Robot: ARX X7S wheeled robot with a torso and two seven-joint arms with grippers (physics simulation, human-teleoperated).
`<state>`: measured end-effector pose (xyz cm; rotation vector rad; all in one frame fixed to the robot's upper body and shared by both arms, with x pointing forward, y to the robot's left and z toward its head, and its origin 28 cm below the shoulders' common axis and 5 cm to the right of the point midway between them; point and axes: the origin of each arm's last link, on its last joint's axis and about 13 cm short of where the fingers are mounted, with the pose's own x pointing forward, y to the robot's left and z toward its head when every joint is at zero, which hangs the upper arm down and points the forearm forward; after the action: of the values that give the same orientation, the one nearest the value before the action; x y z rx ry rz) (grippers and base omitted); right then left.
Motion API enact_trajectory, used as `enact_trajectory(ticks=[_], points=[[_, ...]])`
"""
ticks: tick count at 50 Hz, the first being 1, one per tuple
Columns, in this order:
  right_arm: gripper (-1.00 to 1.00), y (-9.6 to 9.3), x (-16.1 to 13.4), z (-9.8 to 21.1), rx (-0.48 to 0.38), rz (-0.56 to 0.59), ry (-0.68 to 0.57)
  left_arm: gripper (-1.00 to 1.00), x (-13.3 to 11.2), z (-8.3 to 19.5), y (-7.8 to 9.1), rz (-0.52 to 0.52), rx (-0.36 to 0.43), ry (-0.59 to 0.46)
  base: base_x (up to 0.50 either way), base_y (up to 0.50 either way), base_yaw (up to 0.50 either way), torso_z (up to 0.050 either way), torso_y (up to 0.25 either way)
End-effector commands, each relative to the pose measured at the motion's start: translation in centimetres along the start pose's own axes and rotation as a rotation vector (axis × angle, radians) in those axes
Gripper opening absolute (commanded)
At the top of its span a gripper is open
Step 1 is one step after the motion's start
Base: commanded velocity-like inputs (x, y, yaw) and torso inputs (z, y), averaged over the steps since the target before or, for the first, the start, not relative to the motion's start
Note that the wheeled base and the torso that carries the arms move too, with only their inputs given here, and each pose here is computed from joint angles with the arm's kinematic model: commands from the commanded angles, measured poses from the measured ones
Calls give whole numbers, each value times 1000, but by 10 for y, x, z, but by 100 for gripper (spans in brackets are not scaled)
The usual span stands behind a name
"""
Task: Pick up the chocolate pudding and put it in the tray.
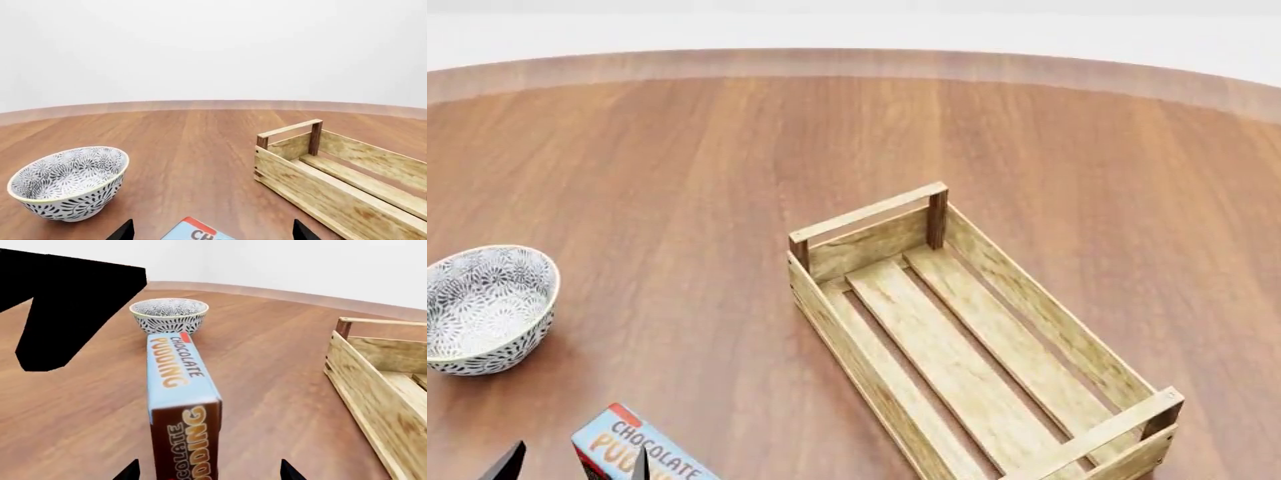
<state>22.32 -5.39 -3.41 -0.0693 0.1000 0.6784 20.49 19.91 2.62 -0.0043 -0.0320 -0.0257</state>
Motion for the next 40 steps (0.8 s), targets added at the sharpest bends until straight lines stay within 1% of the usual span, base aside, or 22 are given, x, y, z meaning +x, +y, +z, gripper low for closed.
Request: enact_trajectory(ticks=[1, 6, 9, 20, 40], points=[[100, -7, 19, -8, 4, 13, 33, 100, 0, 0, 0, 0, -3, 0, 0, 0, 0, 0, 0], [100, -7, 26, -10, 12, 23, 41, 100, 0, 0, 0, 2, -5, -1, 0, 0, 0, 0, 0], [100, -4, 29, -11, 15, 30, 40, 100, 0, -1, -1, 0, -4, 0, 0, 0, 0, 0, 0], [100, 2, 28, -14, 28, 36, 42, 100, 1, 1, -3, -8, 2, 0, 0, 0, 0, 0, 0], [100, 5, 39, -12, 14, 55, 48, 100, 1, -2, -7, -20, 6, 8, 0, 0, 0, 0, 0]])
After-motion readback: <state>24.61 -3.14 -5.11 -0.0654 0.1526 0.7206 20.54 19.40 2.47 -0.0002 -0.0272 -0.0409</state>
